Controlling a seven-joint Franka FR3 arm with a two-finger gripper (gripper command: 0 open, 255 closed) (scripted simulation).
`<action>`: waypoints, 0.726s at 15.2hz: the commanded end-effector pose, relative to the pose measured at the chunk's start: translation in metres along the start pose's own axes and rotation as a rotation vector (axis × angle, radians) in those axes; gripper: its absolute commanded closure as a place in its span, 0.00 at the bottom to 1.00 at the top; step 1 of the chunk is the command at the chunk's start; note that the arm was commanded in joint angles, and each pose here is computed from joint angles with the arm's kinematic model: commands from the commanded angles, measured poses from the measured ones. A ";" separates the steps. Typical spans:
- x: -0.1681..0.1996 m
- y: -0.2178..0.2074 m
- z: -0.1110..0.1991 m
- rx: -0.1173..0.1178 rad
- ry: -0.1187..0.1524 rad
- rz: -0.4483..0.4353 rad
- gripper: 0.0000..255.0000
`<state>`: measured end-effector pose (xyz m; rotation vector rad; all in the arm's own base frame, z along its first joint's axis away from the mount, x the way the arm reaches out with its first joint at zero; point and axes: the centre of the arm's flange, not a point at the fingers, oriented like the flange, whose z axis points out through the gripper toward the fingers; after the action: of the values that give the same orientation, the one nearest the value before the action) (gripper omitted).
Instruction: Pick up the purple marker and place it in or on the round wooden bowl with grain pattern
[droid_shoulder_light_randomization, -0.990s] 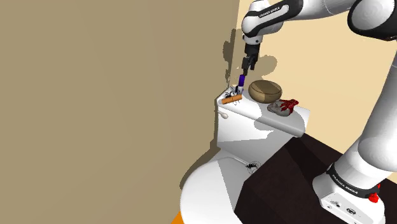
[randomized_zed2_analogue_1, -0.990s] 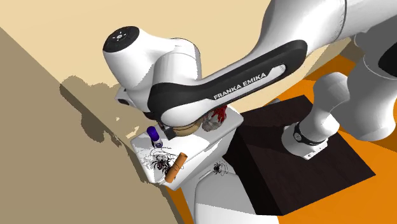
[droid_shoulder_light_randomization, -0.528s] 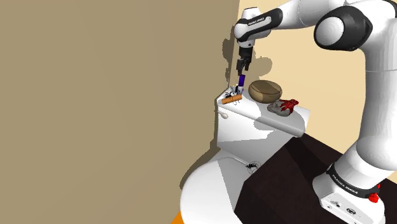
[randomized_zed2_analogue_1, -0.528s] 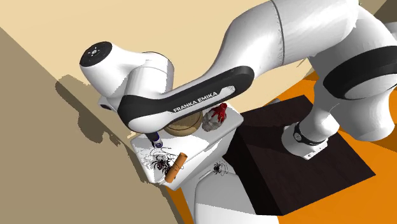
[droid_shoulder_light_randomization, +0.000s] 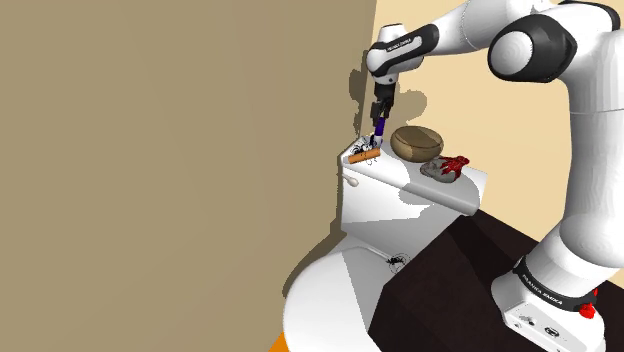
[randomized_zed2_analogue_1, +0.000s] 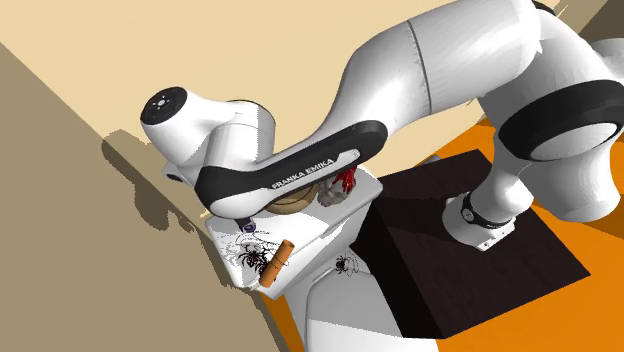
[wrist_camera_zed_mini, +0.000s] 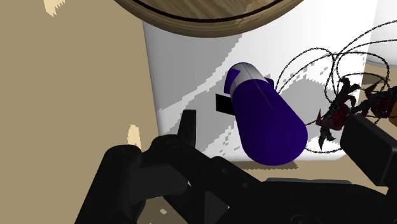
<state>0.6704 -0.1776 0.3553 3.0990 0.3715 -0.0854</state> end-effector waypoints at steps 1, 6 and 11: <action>0.000 0.000 0.001 0.000 0.000 0.000 0.00; 0.000 0.000 0.001 0.000 0.000 0.000 1.00; 0.000 0.000 0.001 0.000 0.000 0.000 1.00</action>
<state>0.6706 -0.1774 0.3544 3.0988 0.3714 -0.0843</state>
